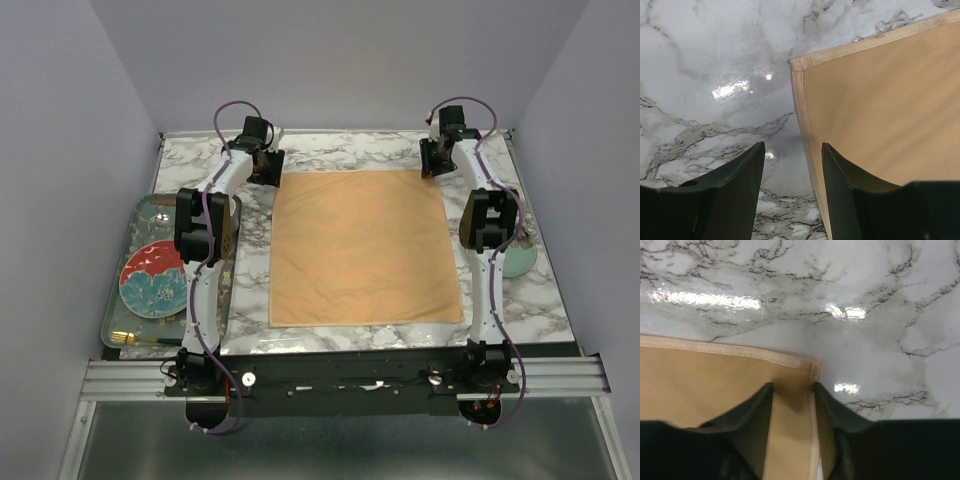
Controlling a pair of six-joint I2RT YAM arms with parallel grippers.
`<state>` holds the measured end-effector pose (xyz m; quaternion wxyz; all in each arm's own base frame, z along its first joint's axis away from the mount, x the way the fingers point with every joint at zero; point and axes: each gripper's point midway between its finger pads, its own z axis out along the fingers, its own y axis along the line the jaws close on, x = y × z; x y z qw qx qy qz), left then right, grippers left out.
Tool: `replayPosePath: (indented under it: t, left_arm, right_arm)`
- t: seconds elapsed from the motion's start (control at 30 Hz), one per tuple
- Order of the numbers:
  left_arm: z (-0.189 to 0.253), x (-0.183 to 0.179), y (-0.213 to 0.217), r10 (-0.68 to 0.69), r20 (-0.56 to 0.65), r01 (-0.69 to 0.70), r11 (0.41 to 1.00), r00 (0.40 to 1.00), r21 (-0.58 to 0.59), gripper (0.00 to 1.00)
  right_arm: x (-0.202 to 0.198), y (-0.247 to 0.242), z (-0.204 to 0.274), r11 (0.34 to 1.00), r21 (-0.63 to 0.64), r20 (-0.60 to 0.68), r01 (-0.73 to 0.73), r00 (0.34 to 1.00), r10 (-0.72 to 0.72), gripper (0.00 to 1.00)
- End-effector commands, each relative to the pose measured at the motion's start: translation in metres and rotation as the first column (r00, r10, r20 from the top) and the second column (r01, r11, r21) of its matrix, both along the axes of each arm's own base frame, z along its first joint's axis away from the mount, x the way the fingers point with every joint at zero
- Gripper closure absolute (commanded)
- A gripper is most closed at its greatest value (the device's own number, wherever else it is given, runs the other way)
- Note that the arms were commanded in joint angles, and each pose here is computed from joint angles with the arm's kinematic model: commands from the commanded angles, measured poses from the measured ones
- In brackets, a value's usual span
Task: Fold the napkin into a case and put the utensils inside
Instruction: Pick up the flattened napkin from the center of the board.
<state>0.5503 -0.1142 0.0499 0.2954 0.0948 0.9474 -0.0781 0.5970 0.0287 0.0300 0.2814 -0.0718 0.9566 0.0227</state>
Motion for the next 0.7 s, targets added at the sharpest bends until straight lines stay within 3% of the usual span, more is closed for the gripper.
replayPosePath:
  t: [0.0, 0.07, 0.1, 0.67]
  left_arm:
    - [0.021, 0.01, -0.002, -0.016, 0.043, 0.017, 1.0, 0.999, -0.01, 0.42]
    - [0.019, 0.012, 0.0, -0.009, 0.047, 0.009, 1.0, 0.999, -0.001, 0.42]
    - [0.019, 0.015, 0.0, -0.011, 0.05, 0.011, 1.0, 0.999, 0.002, 0.42]
    - [0.0, 0.038, -0.03, -0.055, 0.043, 0.056, 0.998, 0.998, -0.025, 0.43]
  right_arm:
    - [-0.008, 0.007, -0.014, 0.999, 0.054, -0.054, -0.008, 0.998, 0.01, 0.78]
    - [-0.009, 0.007, -0.015, 0.999, 0.053, -0.056, -0.013, 0.998, 0.016, 0.95]
    - [-0.009, 0.008, -0.015, 0.999, 0.051, -0.056, -0.018, 0.998, 0.02, 0.99]
    - [-0.009, 0.015, 0.021, 0.994, 0.076, 0.03, -0.081, 0.996, 0.079, 0.99]
